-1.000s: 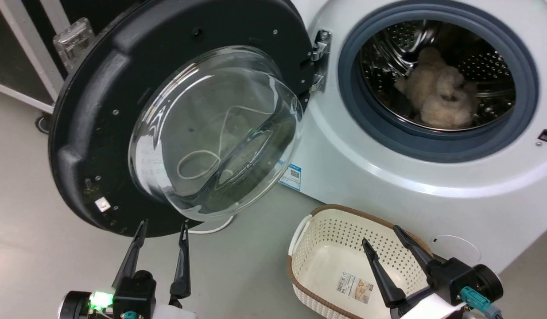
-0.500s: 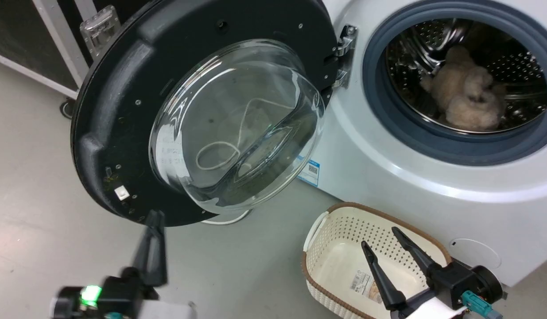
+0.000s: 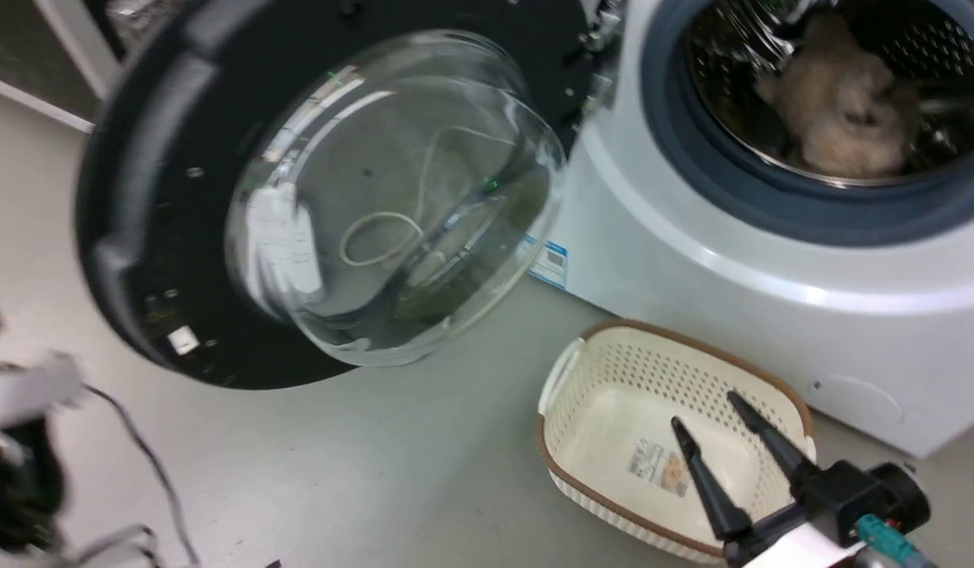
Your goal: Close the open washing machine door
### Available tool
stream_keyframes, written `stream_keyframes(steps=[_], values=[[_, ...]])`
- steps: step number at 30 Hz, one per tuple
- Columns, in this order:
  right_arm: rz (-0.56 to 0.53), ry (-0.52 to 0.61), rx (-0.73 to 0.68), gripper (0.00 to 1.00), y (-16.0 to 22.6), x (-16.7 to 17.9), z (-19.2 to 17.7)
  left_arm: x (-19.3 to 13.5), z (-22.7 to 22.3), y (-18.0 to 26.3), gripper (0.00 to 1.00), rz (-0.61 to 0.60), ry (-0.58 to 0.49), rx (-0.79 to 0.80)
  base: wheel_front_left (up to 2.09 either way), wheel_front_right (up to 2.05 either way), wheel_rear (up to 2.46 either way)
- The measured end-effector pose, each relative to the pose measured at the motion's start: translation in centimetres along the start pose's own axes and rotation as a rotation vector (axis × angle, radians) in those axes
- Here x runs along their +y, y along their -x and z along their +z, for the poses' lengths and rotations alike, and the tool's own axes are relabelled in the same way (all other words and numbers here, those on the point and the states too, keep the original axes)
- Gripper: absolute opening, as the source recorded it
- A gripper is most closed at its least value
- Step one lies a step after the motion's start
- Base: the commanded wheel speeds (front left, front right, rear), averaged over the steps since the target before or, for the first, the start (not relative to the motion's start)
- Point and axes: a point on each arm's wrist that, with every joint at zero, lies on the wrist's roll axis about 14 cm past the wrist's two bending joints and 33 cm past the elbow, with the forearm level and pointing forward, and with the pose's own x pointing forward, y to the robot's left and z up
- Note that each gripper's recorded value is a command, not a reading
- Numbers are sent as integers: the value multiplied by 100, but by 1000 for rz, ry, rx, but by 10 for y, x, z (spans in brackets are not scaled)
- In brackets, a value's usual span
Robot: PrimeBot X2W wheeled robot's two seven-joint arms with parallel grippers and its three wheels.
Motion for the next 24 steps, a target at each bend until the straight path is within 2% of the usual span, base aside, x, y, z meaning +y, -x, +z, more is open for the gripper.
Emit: stream_keyframes(steps=[7, 11, 14, 17, 19, 22, 24], values=[[-73, -21, 32, 100, 12, -29, -15, 45, -61, -44, 0, 200, 249, 223, 0, 0, 0], [-109, -33, 48, 100, 19, -42, -22, 67, -99, -47, 0, 302, 340, 371, 0, 0, 0], [-129, -38, 56, 100, 23, -48, -25, 69, -129, -39, 0, 362, 493, 492, 0, 0, 0], [-138, -38, 62, 100, 26, -51, -27, 56, -152, -30, 0, 375, 696, 615, 0, 0, 0], [-140, -35, 63, 100, 27, -51, -27, 40, -161, -23, 0, 343, 805, 700, 0, 0, 0], [-141, -31, 61, 100, 28, -50, -25, 26, -161, -17, 0, 290, 886, 764, 0, 0, 0], [-140, -29, 60, 100, 29, -49, -24, 20, -156, -12, 0, 231, 889, 788, 0, 0, 0]])
